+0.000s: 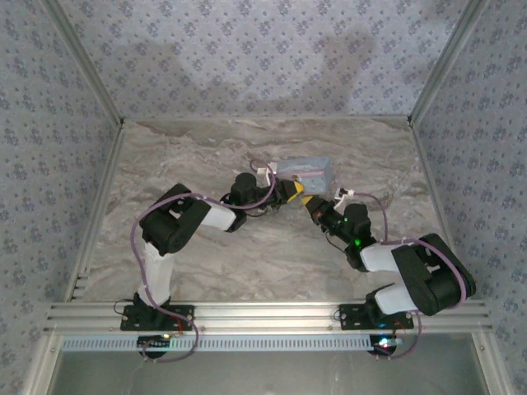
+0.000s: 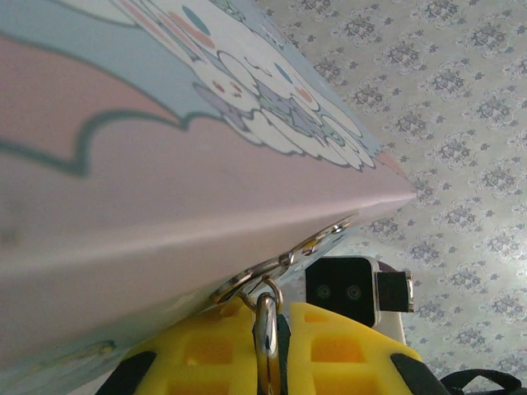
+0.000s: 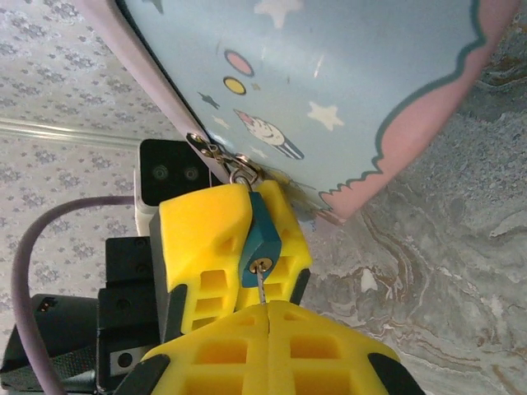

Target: Unlock a padlock with a key

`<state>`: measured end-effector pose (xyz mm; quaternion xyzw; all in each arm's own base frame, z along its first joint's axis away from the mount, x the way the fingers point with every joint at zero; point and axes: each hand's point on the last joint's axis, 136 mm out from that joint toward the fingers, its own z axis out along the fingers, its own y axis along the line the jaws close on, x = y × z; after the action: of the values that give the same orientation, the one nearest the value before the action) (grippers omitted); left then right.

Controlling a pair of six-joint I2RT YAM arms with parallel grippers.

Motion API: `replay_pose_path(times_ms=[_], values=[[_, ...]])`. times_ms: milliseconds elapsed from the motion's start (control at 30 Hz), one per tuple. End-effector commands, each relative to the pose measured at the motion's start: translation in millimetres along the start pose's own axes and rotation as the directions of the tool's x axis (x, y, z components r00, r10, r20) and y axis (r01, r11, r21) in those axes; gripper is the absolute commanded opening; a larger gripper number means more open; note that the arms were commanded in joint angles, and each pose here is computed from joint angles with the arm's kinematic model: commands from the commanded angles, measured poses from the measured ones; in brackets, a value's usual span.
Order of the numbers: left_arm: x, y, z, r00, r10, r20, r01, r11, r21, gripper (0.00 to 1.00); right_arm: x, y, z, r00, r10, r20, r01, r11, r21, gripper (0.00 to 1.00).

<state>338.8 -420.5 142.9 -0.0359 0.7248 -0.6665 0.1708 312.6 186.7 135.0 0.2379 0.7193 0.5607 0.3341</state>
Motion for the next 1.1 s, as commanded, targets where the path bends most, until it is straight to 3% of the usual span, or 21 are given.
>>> replay_pose_path(times_ms=[0, 1067], values=[[20.5, -32.1, 4.7, 0.994, 0.073, -0.082, -0.063, 0.991, 0.120, 0.00, -18.7, 15.7, -0.9, 0.997, 0.013, 0.079, -0.009, 0.998, -0.062, 0.00], [16.8, -40.6, 4.7, 0.996, 0.067, -0.059, -0.057, 0.986, 0.155, 0.00, -19.1, 18.1, 11.2, 0.988, 0.106, 0.113, -0.094, 0.990, -0.105, 0.00]])
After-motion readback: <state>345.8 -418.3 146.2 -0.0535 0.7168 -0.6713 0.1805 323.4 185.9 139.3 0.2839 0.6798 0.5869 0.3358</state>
